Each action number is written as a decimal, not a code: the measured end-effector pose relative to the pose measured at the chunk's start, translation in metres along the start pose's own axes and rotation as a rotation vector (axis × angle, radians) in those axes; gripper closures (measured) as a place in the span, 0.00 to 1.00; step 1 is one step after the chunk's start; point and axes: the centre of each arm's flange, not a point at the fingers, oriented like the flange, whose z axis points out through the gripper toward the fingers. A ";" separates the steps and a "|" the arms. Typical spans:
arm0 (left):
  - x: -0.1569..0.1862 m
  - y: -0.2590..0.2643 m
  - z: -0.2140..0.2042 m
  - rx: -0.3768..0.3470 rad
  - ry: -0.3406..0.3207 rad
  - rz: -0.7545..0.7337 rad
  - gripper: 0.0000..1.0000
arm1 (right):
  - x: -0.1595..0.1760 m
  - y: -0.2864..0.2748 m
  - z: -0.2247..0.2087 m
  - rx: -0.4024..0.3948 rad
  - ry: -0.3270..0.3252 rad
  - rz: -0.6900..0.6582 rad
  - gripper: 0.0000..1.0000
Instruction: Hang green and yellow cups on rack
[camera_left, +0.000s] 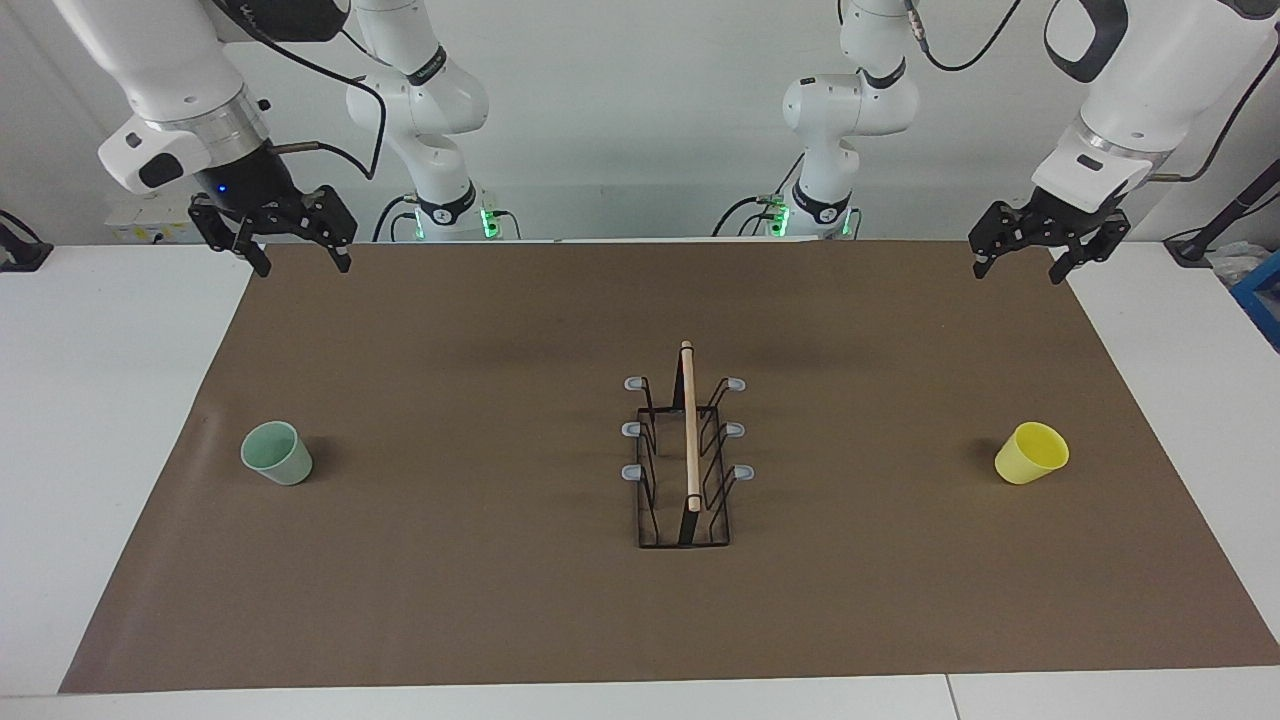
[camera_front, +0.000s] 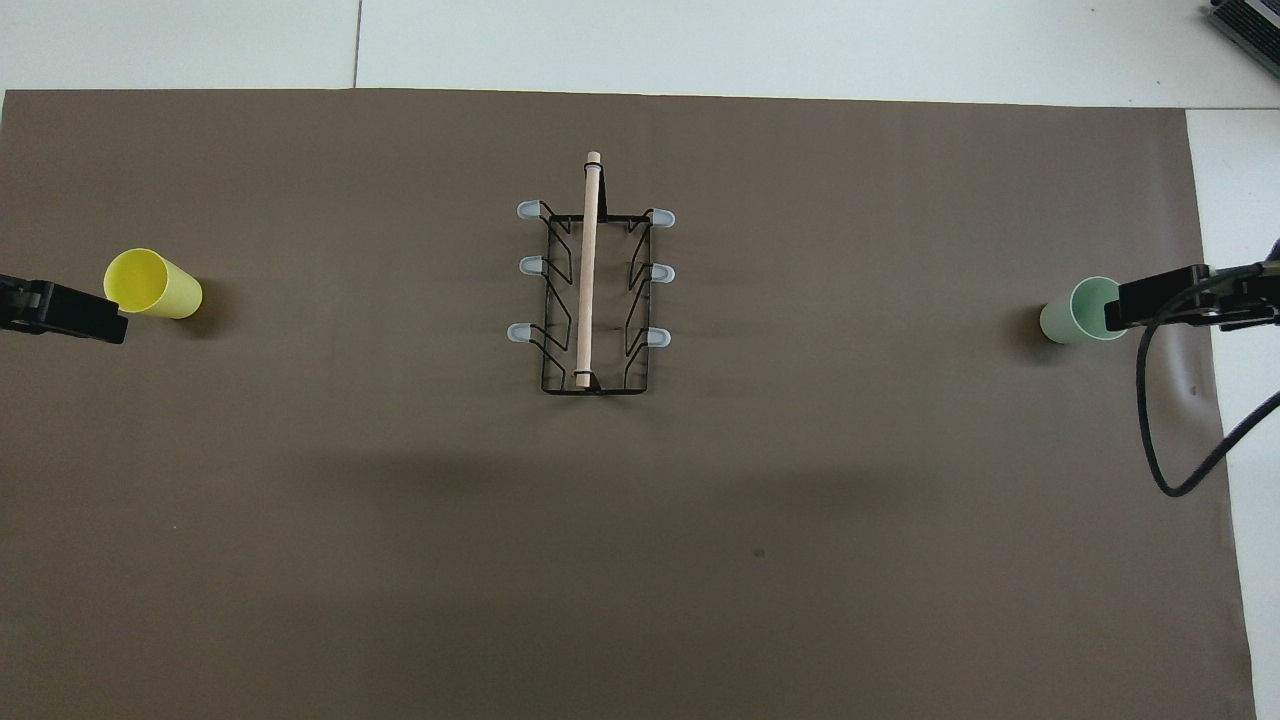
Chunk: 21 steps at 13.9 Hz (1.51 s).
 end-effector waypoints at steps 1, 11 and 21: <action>0.000 -0.001 0.000 0.000 0.000 -0.004 0.00 | 0.000 0.000 0.000 0.000 0.000 0.000 0.00; 0.008 -0.024 0.014 -0.047 -0.018 -0.198 0.00 | -0.001 0.011 0.002 -0.029 -0.014 -0.014 0.00; 0.057 -0.083 0.064 -0.193 -0.105 -0.897 0.04 | 0.000 0.016 0.010 -0.088 -0.041 -0.033 0.00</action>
